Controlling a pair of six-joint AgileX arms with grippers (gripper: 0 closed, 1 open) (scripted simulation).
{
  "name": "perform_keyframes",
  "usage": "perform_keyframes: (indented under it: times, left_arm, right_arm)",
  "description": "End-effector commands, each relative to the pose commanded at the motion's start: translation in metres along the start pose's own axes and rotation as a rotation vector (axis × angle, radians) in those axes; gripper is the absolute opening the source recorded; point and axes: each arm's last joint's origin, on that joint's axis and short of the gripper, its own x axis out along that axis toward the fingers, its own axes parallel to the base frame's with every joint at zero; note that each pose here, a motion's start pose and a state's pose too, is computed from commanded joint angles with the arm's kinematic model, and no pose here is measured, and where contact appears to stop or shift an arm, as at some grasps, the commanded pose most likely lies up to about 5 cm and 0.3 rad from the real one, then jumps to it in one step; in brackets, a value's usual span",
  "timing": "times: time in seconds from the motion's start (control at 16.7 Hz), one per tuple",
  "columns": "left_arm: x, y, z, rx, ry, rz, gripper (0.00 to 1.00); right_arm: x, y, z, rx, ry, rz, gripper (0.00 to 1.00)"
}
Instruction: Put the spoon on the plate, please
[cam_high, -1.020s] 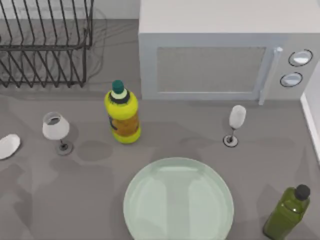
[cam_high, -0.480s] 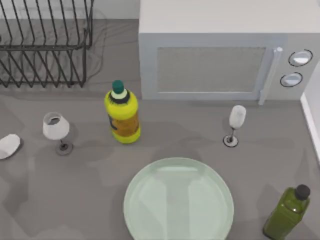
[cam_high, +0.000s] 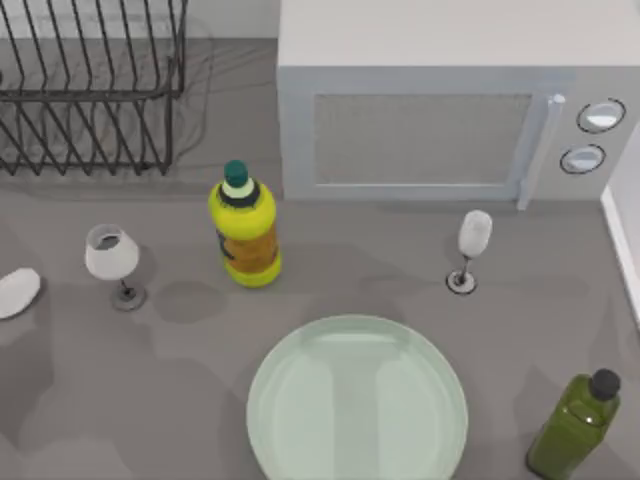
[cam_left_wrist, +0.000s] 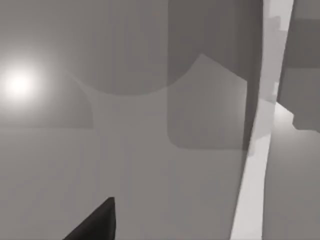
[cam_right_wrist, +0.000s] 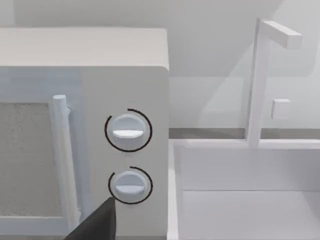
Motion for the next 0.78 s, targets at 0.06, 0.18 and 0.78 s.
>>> perform_keyframes:
  times: [0.06, 0.18, 0.78]
  left_arm:
    - [0.013, 0.001, 0.0, 0.0, -0.002, 0.004, 1.0]
    - [0.036, 0.0, -0.001, 0.0, -0.003, 0.006, 1.0]
    - [0.057, -0.004, -0.003, 0.001, 0.002, -0.003, 0.77]
  right_arm:
    - [0.0, 0.0, 0.0, 0.0, 0.0, 0.0, 1.0]
    - [0.0, 0.0, 0.0, 0.0, 0.0, 0.0, 1.0]
    - [0.0, 0.0, 0.0, 0.0, 0.0, 0.0, 1.0]
